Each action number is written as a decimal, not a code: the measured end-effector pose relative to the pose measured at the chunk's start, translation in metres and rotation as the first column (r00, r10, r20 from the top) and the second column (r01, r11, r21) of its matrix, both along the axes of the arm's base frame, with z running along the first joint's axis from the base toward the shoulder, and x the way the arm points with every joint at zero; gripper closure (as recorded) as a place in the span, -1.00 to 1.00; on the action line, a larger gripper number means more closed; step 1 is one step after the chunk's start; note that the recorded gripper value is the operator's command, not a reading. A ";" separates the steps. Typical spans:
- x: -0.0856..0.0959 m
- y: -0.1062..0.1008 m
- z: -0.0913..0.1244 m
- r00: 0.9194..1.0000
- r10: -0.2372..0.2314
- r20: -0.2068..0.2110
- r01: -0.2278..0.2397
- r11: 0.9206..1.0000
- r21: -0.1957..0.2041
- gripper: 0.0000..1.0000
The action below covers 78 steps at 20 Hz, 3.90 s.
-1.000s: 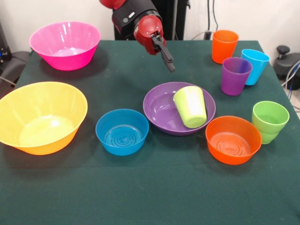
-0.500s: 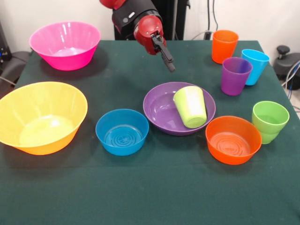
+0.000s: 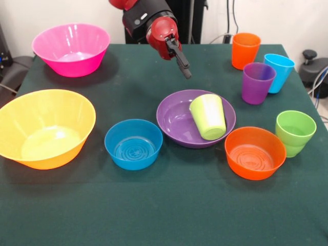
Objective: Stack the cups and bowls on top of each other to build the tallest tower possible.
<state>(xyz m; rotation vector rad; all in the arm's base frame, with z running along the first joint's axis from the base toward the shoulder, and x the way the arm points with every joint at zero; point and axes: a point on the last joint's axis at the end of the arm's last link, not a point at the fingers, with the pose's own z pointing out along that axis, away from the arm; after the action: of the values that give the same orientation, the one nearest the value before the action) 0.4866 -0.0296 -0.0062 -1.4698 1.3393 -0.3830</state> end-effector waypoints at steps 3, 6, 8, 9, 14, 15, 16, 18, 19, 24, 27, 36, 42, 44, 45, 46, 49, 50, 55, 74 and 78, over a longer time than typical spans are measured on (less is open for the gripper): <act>0.000 0.000 0.000 1.000 0.000 0.000 0.000 1.000 0.000 -1.00; 0.000 0.000 0.000 1.000 0.000 0.000 0.000 1.000 0.000 -1.00; 0.000 0.000 0.000 1.000 0.000 0.000 0.000 1.000 -0.001 -1.00; 0.000 0.000 0.000 1.000 0.000 0.000 0.000 1.000 -0.001 -1.00; 0.000 -0.002 0.000 1.000 -0.002 0.000 0.002 1.000 -0.001 -1.00; 0.000 -0.003 0.000 1.000 -0.006 0.000 0.006 1.000 -0.001 -1.00; 0.000 -0.004 0.000 1.000 -0.008 0.000 0.008 1.000 -0.001 -1.00; 0.000 -0.006 0.000 1.000 -0.011 0.000 0.011 1.000 -0.001 -1.00; 0.000 -0.008 0.000 1.000 -0.016 0.000 0.016 1.000 -0.001 -1.00; -0.001 -0.013 0.000 1.000 -0.025 0.001 0.025 1.000 -0.001 -1.00; 0.000 -0.014 -0.002 1.000 -0.025 -0.003 0.025 1.000 -0.004 -1.00; -0.001 -0.015 -0.016 0.999 -0.021 -0.027 0.020 1.000 -0.016 -1.00; -0.002 -0.016 -0.021 0.999 -0.017 -0.033 0.016 1.000 -0.016 -1.00; -0.002 -0.016 -0.025 0.999 -0.012 -0.036 0.011 1.000 -0.015 -1.00; -0.002 -0.016 -0.026 0.999 -0.010 -0.037 0.009 1.000 -0.015 -1.00; -0.002 -0.016 -0.027 0.999 -0.007 -0.039 0.007 1.000 -0.015 -1.00; -0.005 -0.016 -0.033 0.999 0.000 -0.050 -0.001 1.000 -0.014 -1.00; -0.005 -0.016 -0.033 0.999 0.000 -0.051 -0.001 1.000 -0.014 -1.00; -0.011 -0.016 -0.041 0.998 0.007 -0.070 -0.008 1.000 -0.014 -1.00; -0.008 -0.008 -0.056 0.990 0.105 -0.093 -0.106 0.994 -0.008 -1.00; -0.008 -0.005 -0.058 0.988 0.120 -0.098 -0.122 0.992 -0.013 -1.00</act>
<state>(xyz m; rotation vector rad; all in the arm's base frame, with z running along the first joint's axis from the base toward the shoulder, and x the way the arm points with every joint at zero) 0.4783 -0.0350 -0.0646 -1.5939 1.3178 -0.2492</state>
